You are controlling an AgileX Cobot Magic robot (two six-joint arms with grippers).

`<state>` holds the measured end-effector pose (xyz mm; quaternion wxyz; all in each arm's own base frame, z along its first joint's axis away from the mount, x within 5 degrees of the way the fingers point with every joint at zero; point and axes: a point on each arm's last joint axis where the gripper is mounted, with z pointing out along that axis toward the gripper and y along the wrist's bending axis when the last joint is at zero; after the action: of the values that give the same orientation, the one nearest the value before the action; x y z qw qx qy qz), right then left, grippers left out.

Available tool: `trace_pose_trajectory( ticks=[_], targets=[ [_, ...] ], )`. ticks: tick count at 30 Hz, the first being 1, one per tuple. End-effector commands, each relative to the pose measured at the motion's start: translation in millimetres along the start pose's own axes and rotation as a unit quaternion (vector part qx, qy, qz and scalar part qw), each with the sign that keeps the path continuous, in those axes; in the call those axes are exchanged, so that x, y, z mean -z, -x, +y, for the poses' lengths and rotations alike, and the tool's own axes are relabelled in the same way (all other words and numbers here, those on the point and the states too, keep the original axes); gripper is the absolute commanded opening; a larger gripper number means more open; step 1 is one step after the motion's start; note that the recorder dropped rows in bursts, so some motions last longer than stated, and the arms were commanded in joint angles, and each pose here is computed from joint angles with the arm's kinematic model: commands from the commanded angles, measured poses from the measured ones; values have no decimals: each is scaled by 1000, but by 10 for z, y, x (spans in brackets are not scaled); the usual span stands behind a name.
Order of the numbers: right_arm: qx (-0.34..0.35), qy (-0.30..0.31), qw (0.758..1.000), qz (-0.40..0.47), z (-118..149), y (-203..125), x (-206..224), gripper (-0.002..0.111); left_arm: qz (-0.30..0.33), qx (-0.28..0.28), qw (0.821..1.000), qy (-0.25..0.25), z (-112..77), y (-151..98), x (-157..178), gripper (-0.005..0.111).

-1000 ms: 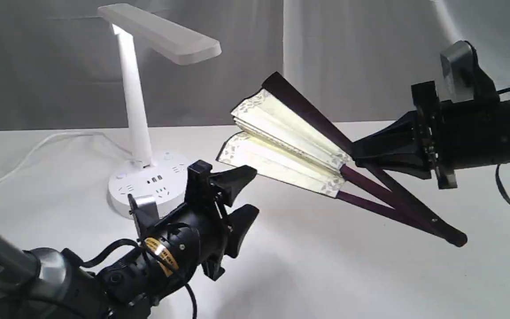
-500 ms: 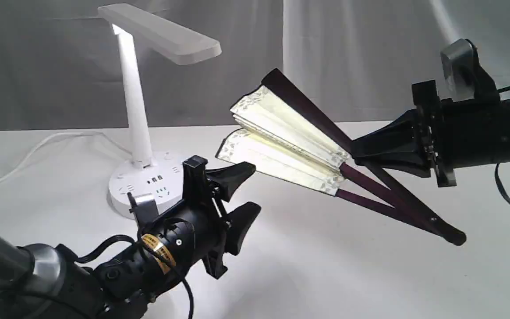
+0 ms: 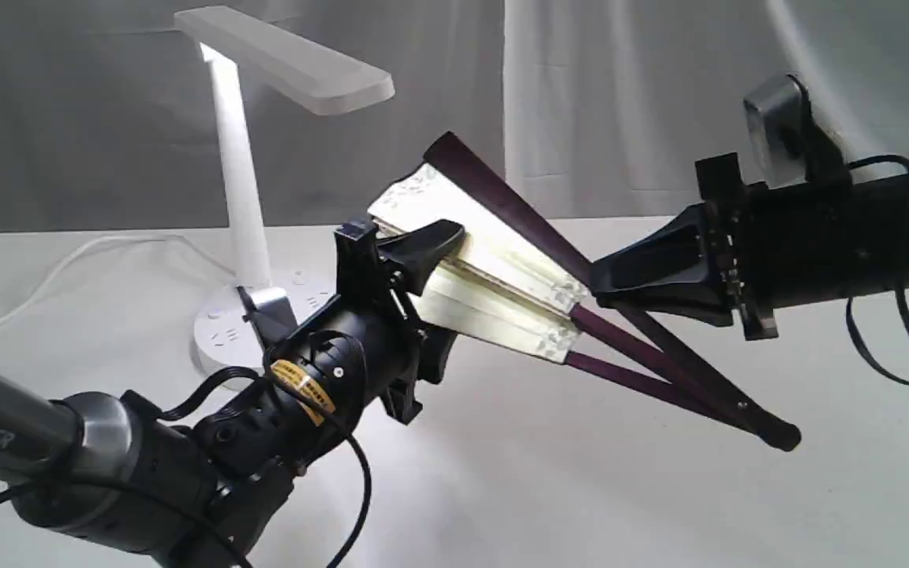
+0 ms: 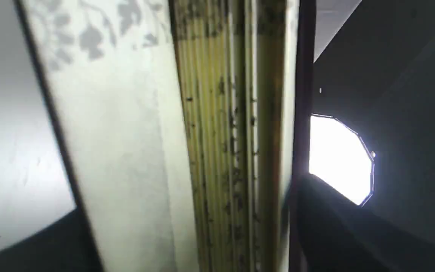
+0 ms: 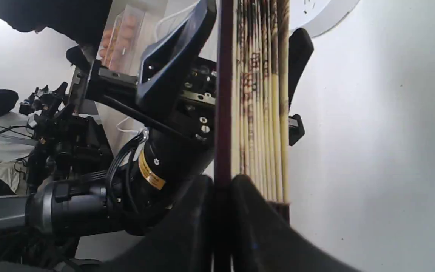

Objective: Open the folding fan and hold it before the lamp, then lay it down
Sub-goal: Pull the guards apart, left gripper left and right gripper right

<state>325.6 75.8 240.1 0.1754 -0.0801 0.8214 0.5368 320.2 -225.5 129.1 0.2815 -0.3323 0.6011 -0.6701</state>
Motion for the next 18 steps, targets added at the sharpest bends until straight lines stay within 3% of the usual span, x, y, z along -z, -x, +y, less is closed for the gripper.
trace_pose_trajectory(
  ticks=[1,8,18],
  targets=[
    [6,13,1000,-7,58,-2,3,0,10,-7,1000,-8,-36,-18,-8,59],
    [6,12,1000,-7,55,0,8,0,43,-19,999,-3,-27,-77,-5,41],
    [-9,29,999,-40,66,62,55,0,41,-18,999,5,6,-74,32,52]
  ],
)
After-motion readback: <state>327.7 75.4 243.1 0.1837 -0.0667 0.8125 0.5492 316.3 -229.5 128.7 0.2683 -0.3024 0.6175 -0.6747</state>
